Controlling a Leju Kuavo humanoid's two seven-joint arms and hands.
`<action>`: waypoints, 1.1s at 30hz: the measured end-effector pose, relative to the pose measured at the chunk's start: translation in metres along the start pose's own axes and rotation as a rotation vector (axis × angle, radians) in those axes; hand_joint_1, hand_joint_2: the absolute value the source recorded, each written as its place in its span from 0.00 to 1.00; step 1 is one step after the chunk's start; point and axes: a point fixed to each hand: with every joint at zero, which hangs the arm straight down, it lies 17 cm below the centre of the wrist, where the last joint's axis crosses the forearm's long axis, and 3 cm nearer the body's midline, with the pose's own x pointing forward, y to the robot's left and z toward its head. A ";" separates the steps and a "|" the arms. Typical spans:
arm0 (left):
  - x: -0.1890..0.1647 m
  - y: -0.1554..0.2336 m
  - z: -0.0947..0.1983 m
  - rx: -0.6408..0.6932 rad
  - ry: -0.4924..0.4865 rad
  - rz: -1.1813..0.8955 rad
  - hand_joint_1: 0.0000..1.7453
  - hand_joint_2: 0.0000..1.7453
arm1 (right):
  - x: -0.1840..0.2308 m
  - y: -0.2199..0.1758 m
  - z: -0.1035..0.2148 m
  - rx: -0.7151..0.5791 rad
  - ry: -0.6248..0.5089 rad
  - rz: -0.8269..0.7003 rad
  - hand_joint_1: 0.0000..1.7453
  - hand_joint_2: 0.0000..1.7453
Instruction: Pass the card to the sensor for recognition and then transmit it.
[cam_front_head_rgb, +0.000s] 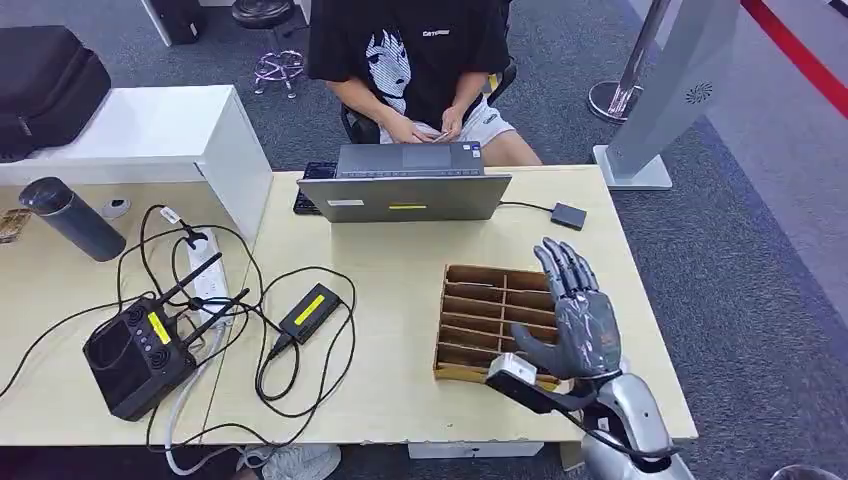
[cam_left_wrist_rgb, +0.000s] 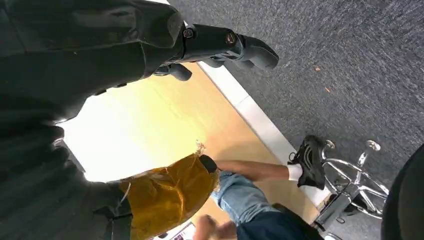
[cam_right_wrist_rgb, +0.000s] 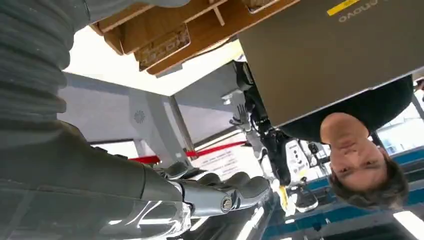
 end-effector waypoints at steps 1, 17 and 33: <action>0.000 0.000 0.000 0.000 0.001 -0.001 0.00 1.00 | 0.000 0.004 0.003 0.023 -0.005 -0.007 0.00 1.00; 0.002 -0.003 -0.001 -0.008 -0.008 0.027 0.00 1.00 | -0.022 -0.057 0.074 -0.049 0.042 0.046 0.00 1.00; 0.001 -0.006 -0.002 -0.013 0.000 0.023 0.00 1.00 | -0.003 -0.030 0.105 0.084 0.031 0.067 0.00 1.00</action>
